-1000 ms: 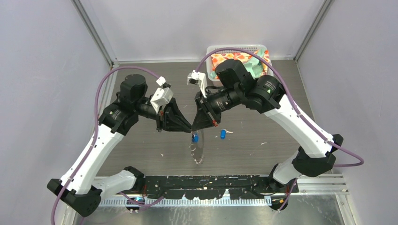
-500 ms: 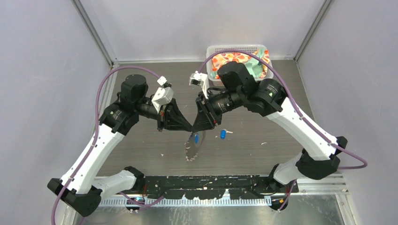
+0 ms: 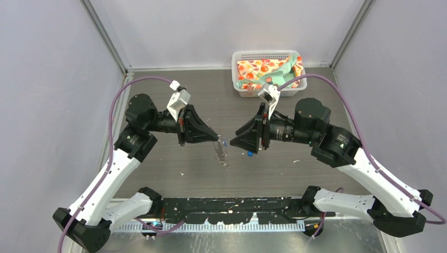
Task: Put the keys on the keyring
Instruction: Adjust the key on the keyring.
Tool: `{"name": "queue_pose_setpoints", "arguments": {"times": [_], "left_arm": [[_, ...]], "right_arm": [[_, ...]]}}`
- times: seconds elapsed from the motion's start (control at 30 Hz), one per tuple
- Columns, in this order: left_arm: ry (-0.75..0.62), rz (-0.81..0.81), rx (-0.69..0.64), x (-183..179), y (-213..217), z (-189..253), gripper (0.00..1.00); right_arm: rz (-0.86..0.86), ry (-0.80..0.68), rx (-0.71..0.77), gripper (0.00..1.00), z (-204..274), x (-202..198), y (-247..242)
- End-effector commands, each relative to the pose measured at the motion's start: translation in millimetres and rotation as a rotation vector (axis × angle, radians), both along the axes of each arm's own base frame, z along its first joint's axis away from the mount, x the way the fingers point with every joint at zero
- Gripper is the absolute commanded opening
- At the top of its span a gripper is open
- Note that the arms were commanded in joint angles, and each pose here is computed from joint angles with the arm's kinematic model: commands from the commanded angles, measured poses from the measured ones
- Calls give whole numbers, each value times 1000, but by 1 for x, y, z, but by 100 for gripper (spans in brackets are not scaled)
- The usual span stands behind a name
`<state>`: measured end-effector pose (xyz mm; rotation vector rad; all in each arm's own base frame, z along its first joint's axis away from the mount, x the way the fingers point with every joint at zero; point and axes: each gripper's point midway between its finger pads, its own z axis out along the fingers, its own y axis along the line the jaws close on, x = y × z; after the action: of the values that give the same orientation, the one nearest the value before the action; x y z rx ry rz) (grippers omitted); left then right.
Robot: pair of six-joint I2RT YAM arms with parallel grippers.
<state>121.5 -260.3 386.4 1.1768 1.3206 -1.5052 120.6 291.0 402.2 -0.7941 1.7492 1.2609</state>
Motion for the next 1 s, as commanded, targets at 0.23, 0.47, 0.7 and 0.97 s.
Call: {"name": "queue_pose_setpoints", "arguments": {"times": [0.23, 0.47, 0.7, 0.97], "left_arm": [[-88, 51, -132, -8, 7, 33, 0], [-115, 67, -147, -10, 9, 36, 0], [-113, 85, -159, -8, 9, 39, 0], [-121, 85, -172, -9, 9, 43, 0]], "right_arm": [[-39, -16, 219, 53, 24, 16, 20], [18, 8, 244, 32, 24, 6, 23], [66, 49, 237, 26, 16, -3, 24], [88, 86, 186, 23, 6, -5, 29]]}}
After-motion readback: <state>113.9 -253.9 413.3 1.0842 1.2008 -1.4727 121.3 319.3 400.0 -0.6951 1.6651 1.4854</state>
